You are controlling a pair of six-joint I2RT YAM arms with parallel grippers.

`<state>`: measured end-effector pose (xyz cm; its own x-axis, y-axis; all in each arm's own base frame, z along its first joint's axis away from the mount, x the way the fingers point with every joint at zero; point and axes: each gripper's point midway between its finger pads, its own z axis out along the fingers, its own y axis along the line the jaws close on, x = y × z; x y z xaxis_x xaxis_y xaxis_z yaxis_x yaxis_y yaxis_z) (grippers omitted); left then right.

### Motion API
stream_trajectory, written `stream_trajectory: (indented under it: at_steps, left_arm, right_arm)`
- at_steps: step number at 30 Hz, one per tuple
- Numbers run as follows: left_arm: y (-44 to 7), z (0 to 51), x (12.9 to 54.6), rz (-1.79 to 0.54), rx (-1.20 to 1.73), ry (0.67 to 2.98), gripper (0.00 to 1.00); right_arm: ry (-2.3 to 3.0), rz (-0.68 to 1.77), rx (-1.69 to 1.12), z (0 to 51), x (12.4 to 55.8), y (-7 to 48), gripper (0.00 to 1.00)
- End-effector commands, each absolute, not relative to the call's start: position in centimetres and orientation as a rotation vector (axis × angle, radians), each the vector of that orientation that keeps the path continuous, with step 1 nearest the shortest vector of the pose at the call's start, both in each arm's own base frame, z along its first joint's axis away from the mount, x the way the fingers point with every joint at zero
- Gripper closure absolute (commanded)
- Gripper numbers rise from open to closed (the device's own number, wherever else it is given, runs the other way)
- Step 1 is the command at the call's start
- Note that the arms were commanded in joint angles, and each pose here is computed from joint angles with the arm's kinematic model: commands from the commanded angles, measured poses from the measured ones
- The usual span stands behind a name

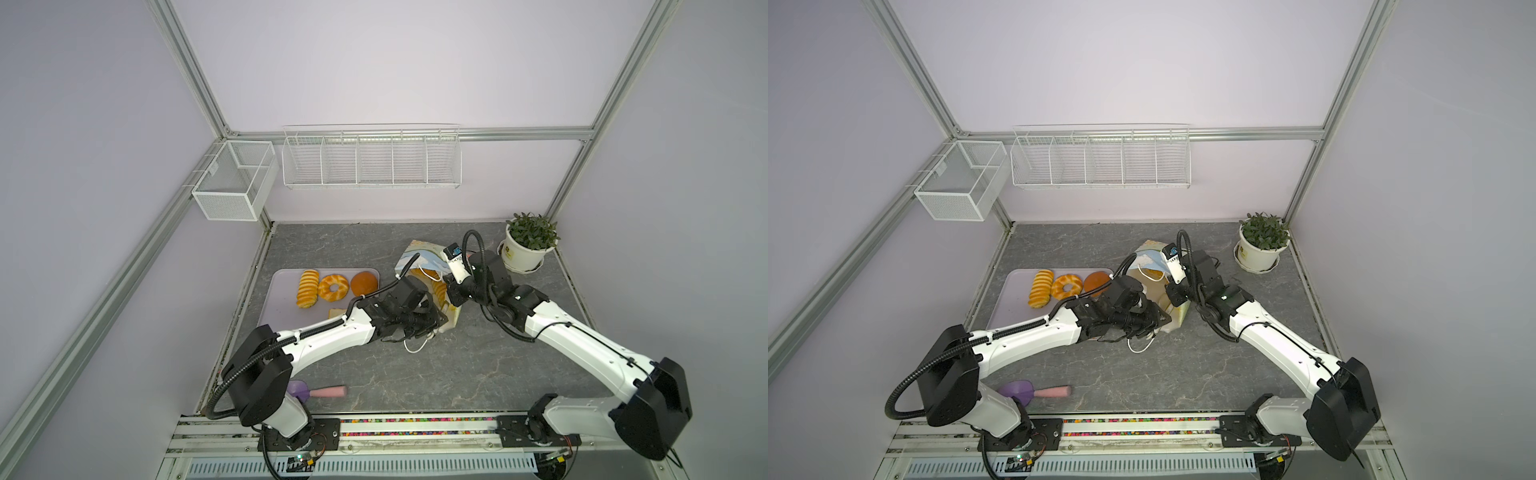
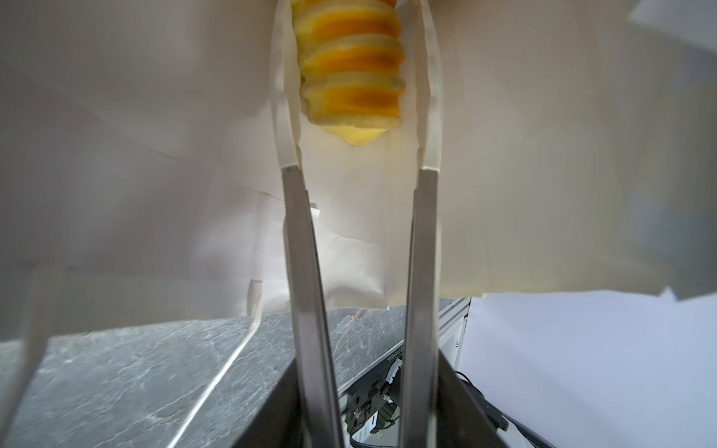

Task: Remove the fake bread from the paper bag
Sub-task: 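Close the tongs on the yellow spiral bread inside the bag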

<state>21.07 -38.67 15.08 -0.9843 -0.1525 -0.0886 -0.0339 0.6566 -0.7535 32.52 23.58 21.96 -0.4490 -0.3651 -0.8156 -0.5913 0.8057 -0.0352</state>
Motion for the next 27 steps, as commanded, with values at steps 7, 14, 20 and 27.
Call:
stream_trajectory:
  at_steps: [7,14,20,27]
  left_arm:
    - [-40.2,15.8,21.8,-1.349,-0.134,2.687,0.6]
    - [-38.0,16.1,21.6,-1.208,-0.088,2.721,0.86]
    - [-35.8,17.1,21.3,-1.086,-0.026,2.719,0.99]
    - [-33.2,18.0,20.7,-0.973,0.006,2.716,1.0]
  right_arm:
    - [2.08,0.336,-0.702,22.2,32.5,24.2,0.93]
    - [2.081,0.319,-0.696,22.2,32.6,23.9,0.93]
    - [2.087,0.312,-0.694,22.0,32.7,23.8,0.93]
    - [2.091,0.304,-0.686,22.0,32.8,23.8,0.93]
